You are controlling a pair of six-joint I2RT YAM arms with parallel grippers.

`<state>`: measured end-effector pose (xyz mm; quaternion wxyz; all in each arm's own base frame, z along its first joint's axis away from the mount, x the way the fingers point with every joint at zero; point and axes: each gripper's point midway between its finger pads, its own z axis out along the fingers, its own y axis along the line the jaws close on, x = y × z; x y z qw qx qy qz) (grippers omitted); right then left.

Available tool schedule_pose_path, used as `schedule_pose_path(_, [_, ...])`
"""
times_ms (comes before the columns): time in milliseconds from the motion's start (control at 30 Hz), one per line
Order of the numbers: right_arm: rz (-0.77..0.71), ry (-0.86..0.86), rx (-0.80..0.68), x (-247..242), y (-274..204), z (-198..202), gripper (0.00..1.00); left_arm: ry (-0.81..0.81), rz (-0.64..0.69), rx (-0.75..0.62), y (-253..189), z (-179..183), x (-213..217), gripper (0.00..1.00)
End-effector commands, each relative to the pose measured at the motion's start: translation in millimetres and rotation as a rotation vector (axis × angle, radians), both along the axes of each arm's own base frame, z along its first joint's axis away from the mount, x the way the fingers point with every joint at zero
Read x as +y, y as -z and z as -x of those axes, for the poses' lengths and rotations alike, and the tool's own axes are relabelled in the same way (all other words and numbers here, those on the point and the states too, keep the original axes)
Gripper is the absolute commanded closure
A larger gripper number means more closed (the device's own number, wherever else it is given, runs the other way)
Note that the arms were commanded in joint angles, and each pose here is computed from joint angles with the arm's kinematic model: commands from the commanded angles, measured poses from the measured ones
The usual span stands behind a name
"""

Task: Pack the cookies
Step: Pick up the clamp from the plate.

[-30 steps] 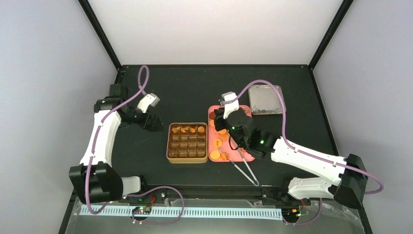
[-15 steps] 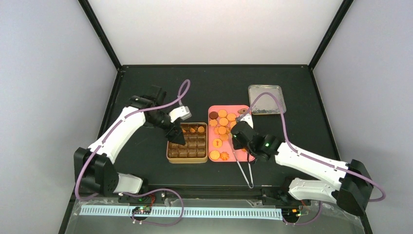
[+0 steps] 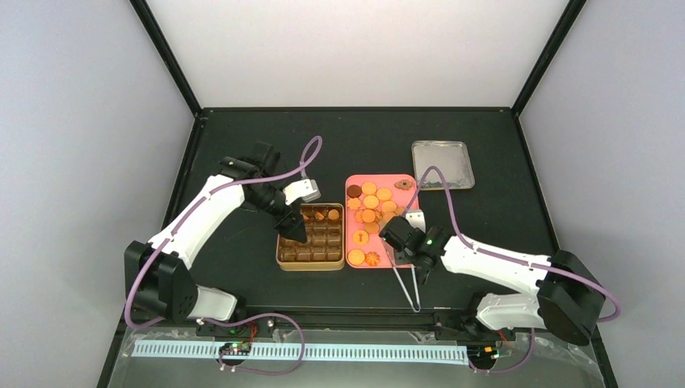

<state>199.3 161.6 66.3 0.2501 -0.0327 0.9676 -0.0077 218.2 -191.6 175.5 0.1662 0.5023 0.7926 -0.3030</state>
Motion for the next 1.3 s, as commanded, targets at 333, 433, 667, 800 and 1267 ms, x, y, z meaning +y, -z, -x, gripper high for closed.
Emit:
schedule_pose_path(333, [0.020,-0.012,0.084,-1,36,11,0.80,0.025,-0.003,-0.067,-19,3,3,0.13])
schedule_pose_path(433, [0.016,-0.032,0.061,1,30,8,0.94,0.031,0.000,-0.078,-22,4,3,0.13])
schedule_pose_path(667, [-0.045,-0.092,-0.028,9,-4,0,0.99,0.084,0.071,-0.101,-34,7,-7,0.13])
schedule_pose_path(800, [-0.081,-0.172,-0.054,25,-31,-1,0.99,0.161,0.146,-0.150,-49,14,-18,0.13])
schedule_pose_path(1267, [-0.152,-0.638,-0.077,114,-120,0,0.99,0.477,0.193,-0.498,-104,54,-33,0.19])
